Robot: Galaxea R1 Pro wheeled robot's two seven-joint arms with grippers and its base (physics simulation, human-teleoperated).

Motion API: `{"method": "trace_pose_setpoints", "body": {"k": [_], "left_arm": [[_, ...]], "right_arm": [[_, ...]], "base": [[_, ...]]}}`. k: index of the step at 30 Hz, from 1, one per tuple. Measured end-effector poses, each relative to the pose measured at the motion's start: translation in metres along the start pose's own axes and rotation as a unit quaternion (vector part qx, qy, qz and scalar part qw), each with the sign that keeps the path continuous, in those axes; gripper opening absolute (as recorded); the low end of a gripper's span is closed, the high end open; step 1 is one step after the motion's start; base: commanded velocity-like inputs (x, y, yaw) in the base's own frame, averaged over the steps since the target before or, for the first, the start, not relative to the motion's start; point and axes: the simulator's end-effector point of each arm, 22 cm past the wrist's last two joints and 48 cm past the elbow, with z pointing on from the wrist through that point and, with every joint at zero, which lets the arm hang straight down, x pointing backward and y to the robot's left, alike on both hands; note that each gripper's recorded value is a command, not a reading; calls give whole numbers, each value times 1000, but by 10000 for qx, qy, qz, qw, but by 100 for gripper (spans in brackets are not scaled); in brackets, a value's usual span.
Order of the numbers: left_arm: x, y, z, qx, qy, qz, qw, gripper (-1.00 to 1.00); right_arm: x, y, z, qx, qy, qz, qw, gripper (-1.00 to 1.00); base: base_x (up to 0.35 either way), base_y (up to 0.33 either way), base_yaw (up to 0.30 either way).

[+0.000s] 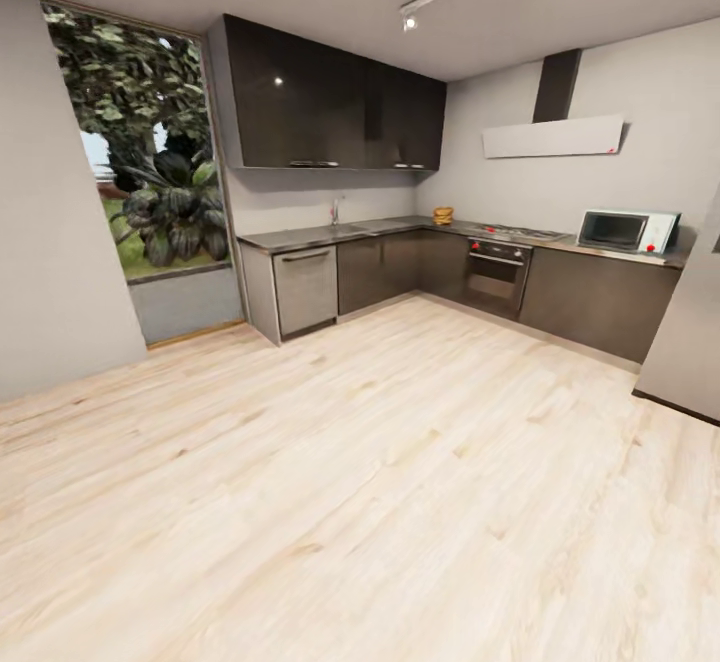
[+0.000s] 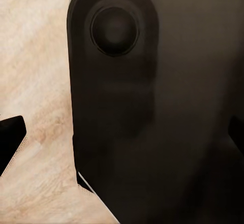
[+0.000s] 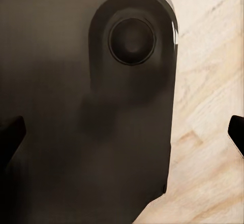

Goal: In the kitchen, take the popcorn bag from the countertop, put it into the microwave, and heat it until the popcorn is cooked so the cooked popcorn ends up inside the bag.

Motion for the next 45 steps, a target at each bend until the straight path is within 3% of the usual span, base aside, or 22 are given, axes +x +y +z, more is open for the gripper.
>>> {"method": "trace_pose_setpoints", "body": {"k": [26, 34, 45], "left_arm": [[0, 0, 0, -7, -9, -7, 10000, 100], [-2, 1, 0, -14, -38, 0, 10000, 100], [-3, 1, 0, -11, -55, 0, 10000, 100]], "right_arm": [[-4, 1, 0, -6, -117, -15, 9999, 100], [-4, 1, 0, -7, -137, 0, 9999, 100], [-4, 1, 0, -6, -130, 23, 9999, 100]], "base": [[322, 0, -5], [291, 0, -202], [13, 0, -240]]}}
